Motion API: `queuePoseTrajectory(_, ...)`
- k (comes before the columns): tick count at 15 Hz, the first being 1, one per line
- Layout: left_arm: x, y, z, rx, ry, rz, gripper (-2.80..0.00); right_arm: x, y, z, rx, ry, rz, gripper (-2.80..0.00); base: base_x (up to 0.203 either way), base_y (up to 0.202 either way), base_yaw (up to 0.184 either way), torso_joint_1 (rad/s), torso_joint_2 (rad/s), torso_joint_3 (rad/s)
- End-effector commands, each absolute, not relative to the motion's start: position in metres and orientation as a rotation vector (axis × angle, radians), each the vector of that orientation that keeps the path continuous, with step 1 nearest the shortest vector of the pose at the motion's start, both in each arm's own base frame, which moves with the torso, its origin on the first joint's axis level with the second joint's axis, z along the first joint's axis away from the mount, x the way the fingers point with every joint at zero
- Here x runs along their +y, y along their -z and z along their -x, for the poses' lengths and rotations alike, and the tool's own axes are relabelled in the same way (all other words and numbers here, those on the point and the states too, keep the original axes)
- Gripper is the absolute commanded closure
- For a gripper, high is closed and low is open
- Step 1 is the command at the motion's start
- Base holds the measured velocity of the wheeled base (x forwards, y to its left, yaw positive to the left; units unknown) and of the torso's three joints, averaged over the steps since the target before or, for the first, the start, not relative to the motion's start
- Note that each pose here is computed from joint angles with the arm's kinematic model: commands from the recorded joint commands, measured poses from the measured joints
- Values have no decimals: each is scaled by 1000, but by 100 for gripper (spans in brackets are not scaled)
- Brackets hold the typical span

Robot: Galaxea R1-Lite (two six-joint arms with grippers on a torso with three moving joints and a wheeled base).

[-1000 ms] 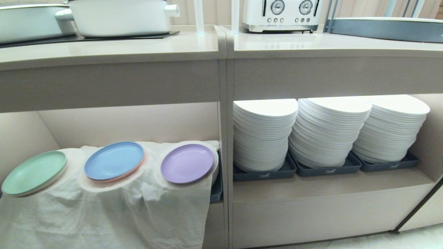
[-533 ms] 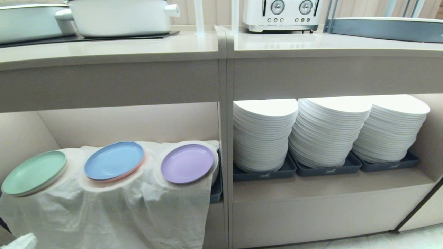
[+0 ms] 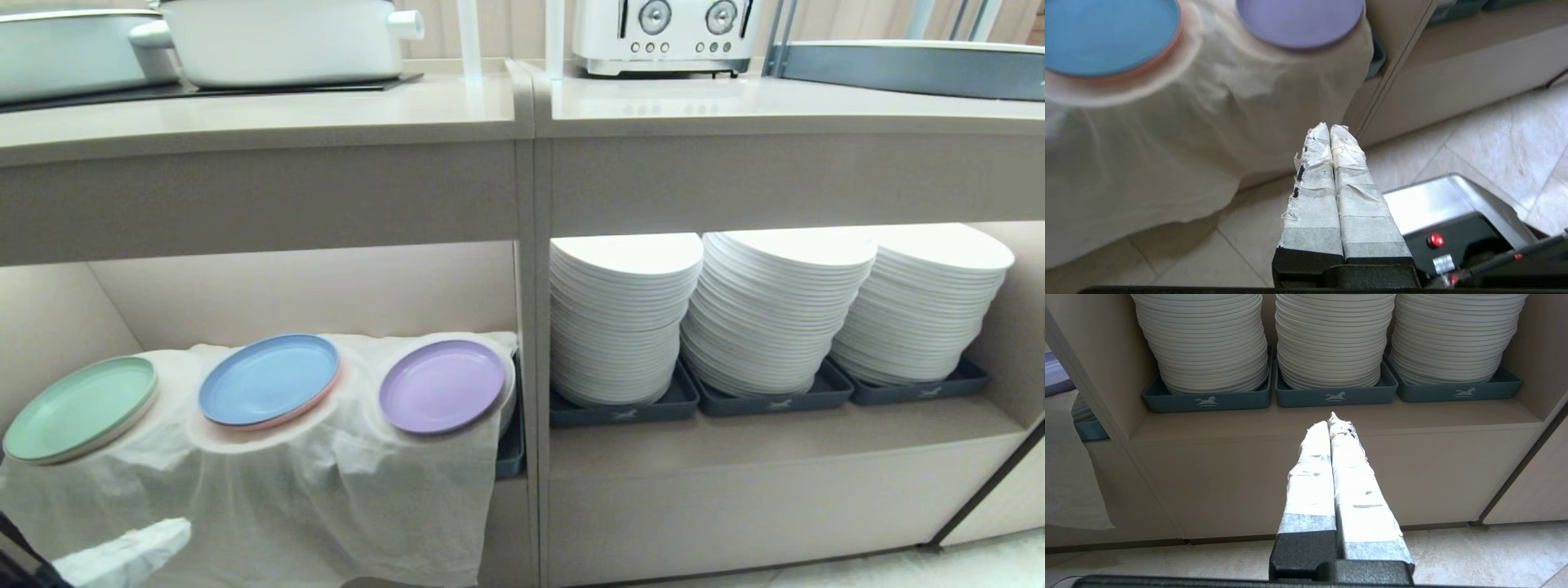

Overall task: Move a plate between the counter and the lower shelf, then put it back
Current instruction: Pick up the plate in the cupboard

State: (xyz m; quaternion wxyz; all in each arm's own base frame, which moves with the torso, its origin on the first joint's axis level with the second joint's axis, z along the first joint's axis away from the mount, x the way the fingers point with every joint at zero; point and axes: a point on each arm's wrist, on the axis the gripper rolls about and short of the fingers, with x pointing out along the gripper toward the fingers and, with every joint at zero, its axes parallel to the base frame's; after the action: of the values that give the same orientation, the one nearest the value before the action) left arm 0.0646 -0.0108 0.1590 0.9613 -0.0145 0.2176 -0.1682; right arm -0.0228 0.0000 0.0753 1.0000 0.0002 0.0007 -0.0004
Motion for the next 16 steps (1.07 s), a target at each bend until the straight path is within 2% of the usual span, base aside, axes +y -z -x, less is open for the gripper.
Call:
queuePoseTrajectory(1, -13, -149, -90, 597, 344, 45, 0, 0, -75, 23, 2, 2, 0, 0, 0, 0, 0, 0, 0, 0)
queuePoseTrajectory(5, -17, -131, -128, 763, 343, 66, 0, 0, -75, 23, 2, 2, 0, 0, 0, 0, 0, 0, 0, 0)
queuePoseTrajectory(11, -41, -102, -195, 785, 310, 164, 0, 0, -75, 23, 2, 1, 0, 0, 0, 0, 0, 0, 0, 0)
queuePoseTrajectory(16, -62, -92, -230, 808, 168, 259, 0, 0, -75, 23, 2, 0, 0, 0, 0, 0, 0, 0, 0, 0)
